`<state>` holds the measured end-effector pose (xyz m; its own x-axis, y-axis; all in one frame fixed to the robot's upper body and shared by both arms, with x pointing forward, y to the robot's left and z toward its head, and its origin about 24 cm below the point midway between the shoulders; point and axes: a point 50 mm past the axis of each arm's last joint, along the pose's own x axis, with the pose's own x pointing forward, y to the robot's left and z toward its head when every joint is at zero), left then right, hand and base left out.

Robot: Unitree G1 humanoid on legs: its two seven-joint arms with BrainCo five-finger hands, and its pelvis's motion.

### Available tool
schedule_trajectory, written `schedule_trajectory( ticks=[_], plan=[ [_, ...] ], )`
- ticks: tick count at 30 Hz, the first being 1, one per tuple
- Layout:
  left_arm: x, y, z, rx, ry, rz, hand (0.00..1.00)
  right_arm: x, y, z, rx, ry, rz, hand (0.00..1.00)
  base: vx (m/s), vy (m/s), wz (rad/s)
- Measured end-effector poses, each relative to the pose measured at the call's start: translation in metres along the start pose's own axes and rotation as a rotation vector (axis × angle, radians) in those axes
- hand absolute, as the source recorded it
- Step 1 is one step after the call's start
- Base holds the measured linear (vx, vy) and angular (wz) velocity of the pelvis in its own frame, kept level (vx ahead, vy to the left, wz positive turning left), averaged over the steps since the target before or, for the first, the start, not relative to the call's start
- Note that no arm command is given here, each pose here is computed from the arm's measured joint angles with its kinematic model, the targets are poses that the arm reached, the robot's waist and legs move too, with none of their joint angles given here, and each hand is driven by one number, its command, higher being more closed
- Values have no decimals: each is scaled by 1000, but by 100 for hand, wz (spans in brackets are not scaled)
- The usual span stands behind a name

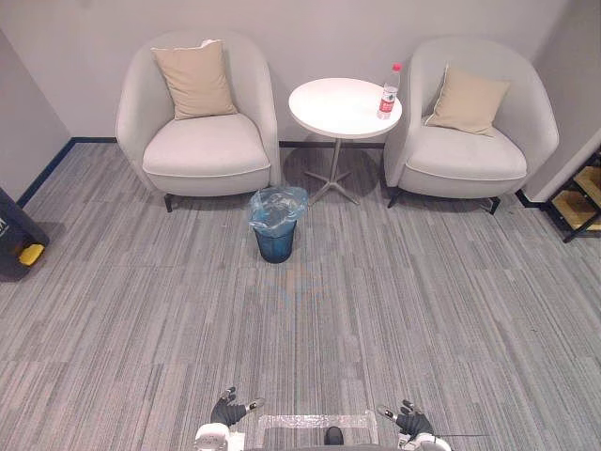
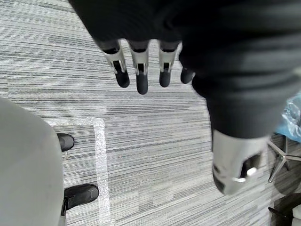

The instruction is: Gather rubbish on tea table into small bin, then transfer packed bag to large trash can.

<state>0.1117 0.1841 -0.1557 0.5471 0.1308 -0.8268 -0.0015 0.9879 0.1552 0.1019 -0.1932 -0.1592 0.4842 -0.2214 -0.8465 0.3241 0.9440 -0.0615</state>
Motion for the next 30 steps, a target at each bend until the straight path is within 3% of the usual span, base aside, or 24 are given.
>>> schedule_trajectory(
  ticks=[30],
  plan=[
    [1, -1, 2, 38, 2, -12, 0, 0, 2, -1, -19, 6, 3, 0, -15, -6, -10]
  ],
)
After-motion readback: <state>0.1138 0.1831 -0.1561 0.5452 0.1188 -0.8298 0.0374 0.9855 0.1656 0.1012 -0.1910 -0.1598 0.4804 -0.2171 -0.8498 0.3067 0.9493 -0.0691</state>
